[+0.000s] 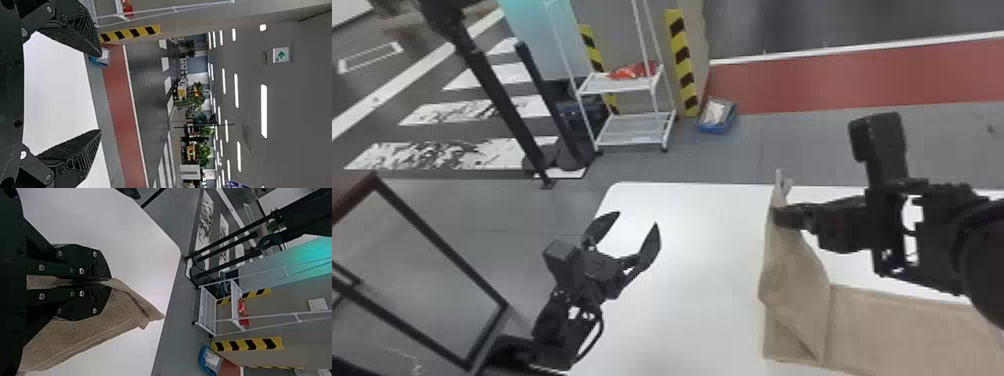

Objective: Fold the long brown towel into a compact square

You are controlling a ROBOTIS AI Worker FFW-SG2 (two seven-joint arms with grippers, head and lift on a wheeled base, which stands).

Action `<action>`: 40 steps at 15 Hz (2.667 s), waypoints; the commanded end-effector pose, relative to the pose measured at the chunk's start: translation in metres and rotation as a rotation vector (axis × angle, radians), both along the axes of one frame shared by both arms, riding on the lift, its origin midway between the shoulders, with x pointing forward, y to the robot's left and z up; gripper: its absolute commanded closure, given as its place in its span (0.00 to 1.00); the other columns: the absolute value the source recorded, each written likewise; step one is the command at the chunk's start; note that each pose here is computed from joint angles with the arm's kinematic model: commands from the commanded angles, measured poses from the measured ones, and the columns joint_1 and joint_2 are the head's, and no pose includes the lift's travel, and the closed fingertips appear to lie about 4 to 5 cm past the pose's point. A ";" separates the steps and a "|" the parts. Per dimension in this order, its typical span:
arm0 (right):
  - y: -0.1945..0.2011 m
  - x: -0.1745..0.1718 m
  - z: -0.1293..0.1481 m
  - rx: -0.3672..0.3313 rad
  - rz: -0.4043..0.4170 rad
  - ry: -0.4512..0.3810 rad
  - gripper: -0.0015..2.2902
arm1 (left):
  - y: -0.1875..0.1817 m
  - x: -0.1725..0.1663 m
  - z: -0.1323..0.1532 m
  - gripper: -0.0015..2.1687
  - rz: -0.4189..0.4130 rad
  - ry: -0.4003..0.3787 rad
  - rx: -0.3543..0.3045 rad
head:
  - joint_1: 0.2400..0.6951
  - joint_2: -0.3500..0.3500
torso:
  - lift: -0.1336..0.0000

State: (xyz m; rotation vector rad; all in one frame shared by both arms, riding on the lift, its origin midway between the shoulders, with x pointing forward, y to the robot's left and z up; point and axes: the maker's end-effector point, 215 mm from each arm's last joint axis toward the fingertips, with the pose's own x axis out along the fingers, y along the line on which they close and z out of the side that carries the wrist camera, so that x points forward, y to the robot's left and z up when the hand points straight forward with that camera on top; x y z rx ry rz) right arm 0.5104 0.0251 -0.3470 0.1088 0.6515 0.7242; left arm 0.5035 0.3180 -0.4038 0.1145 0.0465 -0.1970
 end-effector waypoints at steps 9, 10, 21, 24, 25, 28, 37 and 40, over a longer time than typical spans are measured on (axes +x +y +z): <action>0.069 -0.016 0.026 0.117 0.117 -0.057 0.46 | -0.001 0.005 0.000 0.11 0.001 0.000 -0.012 | 1.00 1.00 | 1.00; 0.074 -0.017 0.034 0.148 0.124 -0.069 0.46 | -0.001 0.004 -0.002 0.11 0.003 0.003 -0.014 | 1.00 1.00 | 1.00; 0.097 -0.040 0.046 0.289 0.198 -0.019 0.46 | 0.003 0.004 -0.004 0.11 0.007 -0.007 -0.011 | 1.00 1.00 | 1.00; 0.080 -0.040 0.037 0.296 0.162 0.011 0.46 | 0.004 0.004 -0.006 0.11 0.006 -0.004 -0.005 | 1.00 1.00 | 1.00; 0.074 -0.044 0.032 0.307 0.157 0.034 0.46 | 0.003 0.003 -0.008 0.11 0.005 -0.002 -0.002 | 1.00 1.00 | 1.00; 0.066 -0.064 0.040 0.379 0.157 0.064 0.46 | 0.000 0.003 -0.010 0.11 0.001 0.004 0.004 | 1.00 1.00 | 1.00; -0.006 -0.094 0.048 0.512 0.078 0.161 0.46 | -0.020 -0.004 -0.030 0.11 -0.015 0.058 0.028 | 1.00 1.00 | 1.00; -0.038 -0.103 0.034 0.579 0.030 0.204 0.46 | -0.028 -0.008 -0.037 0.11 -0.023 0.079 0.049 | 1.00 1.00 | 1.00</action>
